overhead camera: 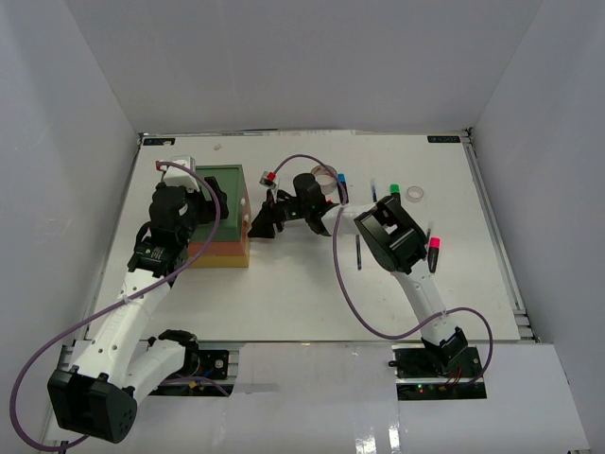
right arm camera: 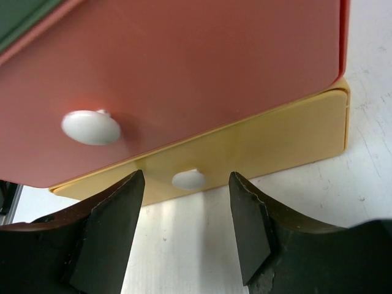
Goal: Sort the stationery into containers
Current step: Open the drawer in the storage box.
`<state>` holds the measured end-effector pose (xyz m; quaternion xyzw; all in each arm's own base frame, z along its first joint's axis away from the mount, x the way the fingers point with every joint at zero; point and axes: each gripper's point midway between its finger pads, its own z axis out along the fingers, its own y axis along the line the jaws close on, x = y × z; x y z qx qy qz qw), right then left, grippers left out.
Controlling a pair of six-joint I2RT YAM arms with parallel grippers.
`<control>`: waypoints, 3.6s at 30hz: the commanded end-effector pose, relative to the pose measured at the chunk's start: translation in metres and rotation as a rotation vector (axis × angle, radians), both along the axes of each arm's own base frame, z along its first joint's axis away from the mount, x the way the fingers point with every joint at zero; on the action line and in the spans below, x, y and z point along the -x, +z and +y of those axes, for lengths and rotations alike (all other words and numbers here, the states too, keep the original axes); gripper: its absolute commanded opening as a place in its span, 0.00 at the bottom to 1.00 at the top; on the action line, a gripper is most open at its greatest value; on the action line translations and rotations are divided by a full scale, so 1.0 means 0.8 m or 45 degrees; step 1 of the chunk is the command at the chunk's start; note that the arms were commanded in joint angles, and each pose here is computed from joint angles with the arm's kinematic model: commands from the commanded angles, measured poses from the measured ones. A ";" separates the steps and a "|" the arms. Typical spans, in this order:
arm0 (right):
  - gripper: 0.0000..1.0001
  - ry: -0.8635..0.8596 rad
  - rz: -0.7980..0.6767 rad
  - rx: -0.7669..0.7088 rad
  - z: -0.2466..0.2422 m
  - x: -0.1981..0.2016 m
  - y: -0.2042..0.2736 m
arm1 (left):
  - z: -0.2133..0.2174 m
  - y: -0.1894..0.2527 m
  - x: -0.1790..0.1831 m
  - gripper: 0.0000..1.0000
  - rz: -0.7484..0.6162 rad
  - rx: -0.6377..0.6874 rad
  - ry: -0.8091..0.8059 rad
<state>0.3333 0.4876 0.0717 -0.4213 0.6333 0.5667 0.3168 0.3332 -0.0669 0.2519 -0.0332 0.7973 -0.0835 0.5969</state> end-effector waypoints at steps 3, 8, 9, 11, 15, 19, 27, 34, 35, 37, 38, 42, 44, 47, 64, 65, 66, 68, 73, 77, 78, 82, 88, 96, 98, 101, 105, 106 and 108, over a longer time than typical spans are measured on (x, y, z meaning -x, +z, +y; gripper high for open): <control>0.64 0.052 -0.069 -0.055 0.013 -0.002 0.011 | -0.004 -0.006 0.005 0.91 0.015 0.000 -0.029; 0.56 0.060 -0.069 -0.058 0.014 -0.001 0.010 | -0.004 -0.008 0.005 0.91 0.021 -0.003 -0.030; 0.55 0.064 -0.076 -0.065 0.014 -0.002 0.012 | -0.004 -0.008 0.005 0.91 0.019 -0.002 -0.031; 0.54 0.078 -0.077 -0.073 0.015 0.000 0.014 | -0.004 -0.007 0.005 0.91 0.017 -0.002 -0.030; 0.47 0.095 -0.074 -0.088 0.018 0.000 0.018 | -0.005 -0.009 0.005 0.90 0.021 -0.003 -0.036; 0.38 0.113 -0.071 -0.101 0.019 0.002 0.021 | -0.005 -0.010 0.006 0.90 0.027 -0.005 -0.038; 0.20 0.131 -0.060 -0.091 0.018 0.008 0.017 | -0.005 -0.012 0.005 0.90 0.030 -0.006 -0.034; 0.08 0.113 -0.062 -0.079 0.011 0.009 0.015 | -0.003 -0.012 0.005 0.90 0.032 -0.009 -0.026; 0.09 0.117 -0.062 -0.079 0.012 0.011 0.015 | -0.003 -0.011 0.005 0.90 0.030 -0.008 -0.026; 0.20 0.132 -0.059 -0.081 0.010 0.013 0.016 | -0.003 -0.011 0.005 0.90 0.030 -0.008 -0.026; 0.23 0.137 -0.061 -0.082 0.010 0.013 0.016 | -0.004 -0.012 0.005 0.90 0.032 -0.008 -0.028; 0.35 0.161 -0.045 -0.075 0.011 0.017 0.011 | -0.003 -0.013 0.004 0.90 0.034 -0.009 -0.026; 0.35 0.167 -0.036 -0.072 0.011 0.017 0.010 | -0.004 -0.013 0.004 0.90 0.033 -0.011 -0.029; 0.35 0.170 -0.026 -0.065 0.009 0.019 0.007 | -0.003 -0.013 0.004 0.90 0.034 -0.009 -0.026; 0.40 0.191 0.014 -0.035 0.012 0.023 -0.011 | -0.005 -0.015 0.004 0.90 0.042 -0.009 -0.034; 0.40 0.191 0.020 -0.030 0.012 0.024 -0.014 | -0.005 -0.015 0.004 0.90 0.042 -0.009 -0.034; 0.40 0.191 0.018 -0.031 0.013 0.023 -0.013 | -0.005 -0.015 0.004 0.90 0.042 -0.008 -0.036; 0.40 0.195 0.018 -0.031 0.014 0.024 -0.014 | -0.005 -0.015 0.004 0.90 0.043 -0.011 -0.034; 0.40 0.190 0.011 -0.035 0.015 0.022 -0.011 | -0.005 -0.015 0.004 0.90 0.044 -0.009 -0.034; 0.40 0.186 0.000 -0.042 0.015 0.022 -0.009 | -0.005 -0.015 0.004 0.90 0.044 -0.009 -0.034; 0.40 0.188 0.001 -0.044 0.015 0.022 -0.009 | -0.005 -0.015 0.004 0.90 0.044 -0.009 -0.034; 0.45 0.193 -0.009 -0.058 0.017 0.022 0.000 | -0.005 -0.017 0.003 0.90 0.047 -0.010 -0.036; 0.47 0.188 -0.031 -0.070 0.015 0.022 0.008 | -0.006 -0.017 0.003 0.90 0.048 -0.007 -0.037; 0.47 0.121 -0.041 -0.116 0.009 0.011 0.026 | -0.005 -0.017 0.003 0.90 0.050 -0.008 -0.035; 0.48 0.103 -0.053 -0.133 0.008 0.010 0.031 | -0.005 -0.017 0.003 0.90 0.050 -0.006 -0.035; 0.48 0.081 -0.052 -0.154 0.008 0.009 0.038 | -0.006 -0.018 0.003 0.90 0.052 -0.006 -0.036; 0.48 0.037 -0.052 -0.158 0.006 0.004 0.041 | -0.005 -0.017 0.004 0.90 0.050 -0.007 -0.033; 0.49 0.031 -0.055 -0.161 0.006 0.004 0.044 | -0.005 -0.017 0.004 0.90 0.050 -0.007 -0.033; 0.50 0.011 -0.056 -0.167 0.006 0.002 0.046 | -0.005 -0.017 0.003 0.90 0.048 -0.005 -0.032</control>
